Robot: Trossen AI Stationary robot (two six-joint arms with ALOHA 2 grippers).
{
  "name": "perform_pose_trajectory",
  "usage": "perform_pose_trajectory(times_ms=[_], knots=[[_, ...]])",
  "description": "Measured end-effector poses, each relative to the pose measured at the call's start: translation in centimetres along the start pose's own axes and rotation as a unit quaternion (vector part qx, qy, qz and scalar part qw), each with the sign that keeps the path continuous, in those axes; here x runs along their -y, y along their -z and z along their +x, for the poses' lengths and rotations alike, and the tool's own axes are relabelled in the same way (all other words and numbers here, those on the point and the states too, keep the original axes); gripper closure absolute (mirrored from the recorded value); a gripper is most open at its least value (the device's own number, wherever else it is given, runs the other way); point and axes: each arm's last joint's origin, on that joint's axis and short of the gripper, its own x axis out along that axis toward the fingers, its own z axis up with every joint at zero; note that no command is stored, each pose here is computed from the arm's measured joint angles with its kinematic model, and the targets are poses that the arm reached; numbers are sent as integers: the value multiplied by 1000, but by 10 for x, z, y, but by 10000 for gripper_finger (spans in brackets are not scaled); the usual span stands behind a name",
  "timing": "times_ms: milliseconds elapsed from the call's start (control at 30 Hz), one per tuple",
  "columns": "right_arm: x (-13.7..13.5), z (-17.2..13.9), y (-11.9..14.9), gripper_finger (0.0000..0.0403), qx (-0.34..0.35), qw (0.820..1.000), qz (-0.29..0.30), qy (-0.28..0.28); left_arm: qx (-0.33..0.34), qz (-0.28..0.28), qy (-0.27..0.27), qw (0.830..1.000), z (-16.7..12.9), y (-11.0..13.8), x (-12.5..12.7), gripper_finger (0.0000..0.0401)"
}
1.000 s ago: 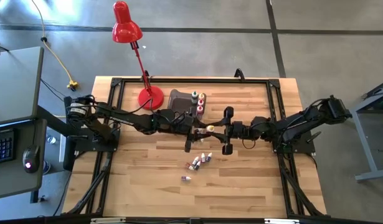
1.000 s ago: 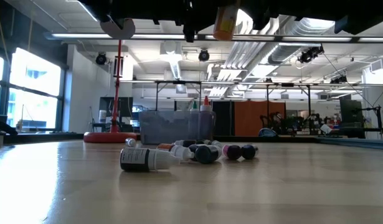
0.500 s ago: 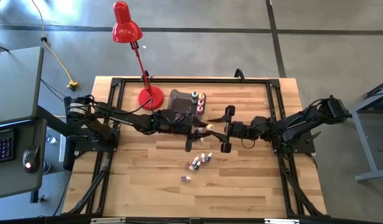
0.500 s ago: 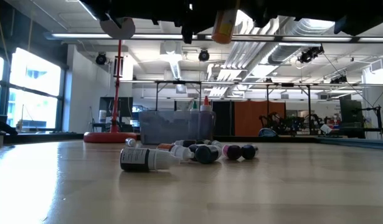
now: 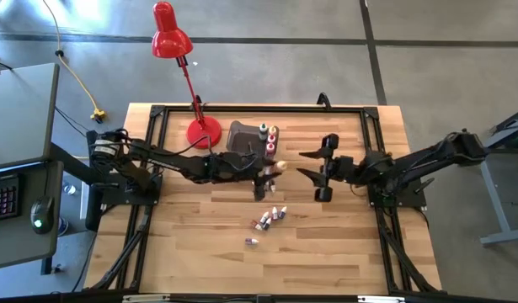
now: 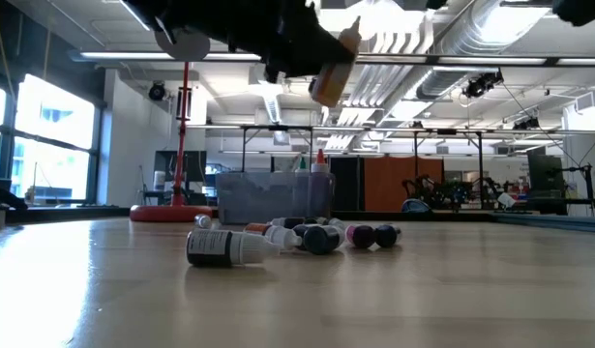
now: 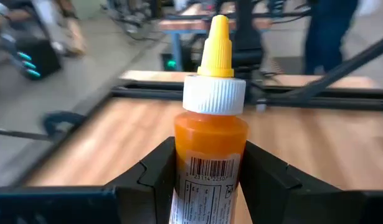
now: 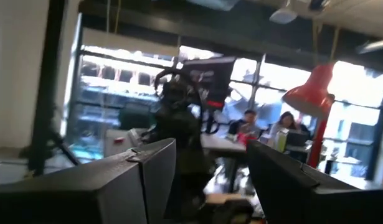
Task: Pick & Place food coloring
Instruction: Put the large yellow food coloring bottle into the bin
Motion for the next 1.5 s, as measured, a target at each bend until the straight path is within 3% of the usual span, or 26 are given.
perform_pose_trajectory(times_ms=[133,300,467,567,667,767,933,1067,1167,1300,1500], knots=[[-5,-10,-3,212,-37,999,26,-16,22,60,-54,996,-13,-19,-11,256],[-13,-18,-7,212,-58,998,33,-6,68,89,-92,989,-58,-64,-38,256],[-19,-22,-8,212,-70,997,24,3,33,69,-105,992,-115,-82,-66,256],[-22,-23,-6,212,-79,997,16,-1,30,64,-59,996,-125,-59,-74,256],[-23,-23,-4,212,-88,996,16,-3,86,74,-18,993,-120,-26,-77,256],[-23,-24,-3,212,-94,995,29,-3,150,54,-47,986,-114,10,-89,256],[-24,-24,-1,212,-100,994,33,-12,182,-14,-95,979,-103,65,-112,256],[-23,-24,-1,212,-103,994,33,-11,172,-47,-96,979,-77,85,-126,256],[-23,-24,-1,212,-103,994,33,-11,164,-63,-62,982,-46,87,-135,256],[-24,-24,-1,212,-103,994,35,-12,132,-88,-61,985,-7,89,-142,256],[-24,-24,0,212,-106,994,32,-15,91,-107,-75,987,12,99,-140,256]])
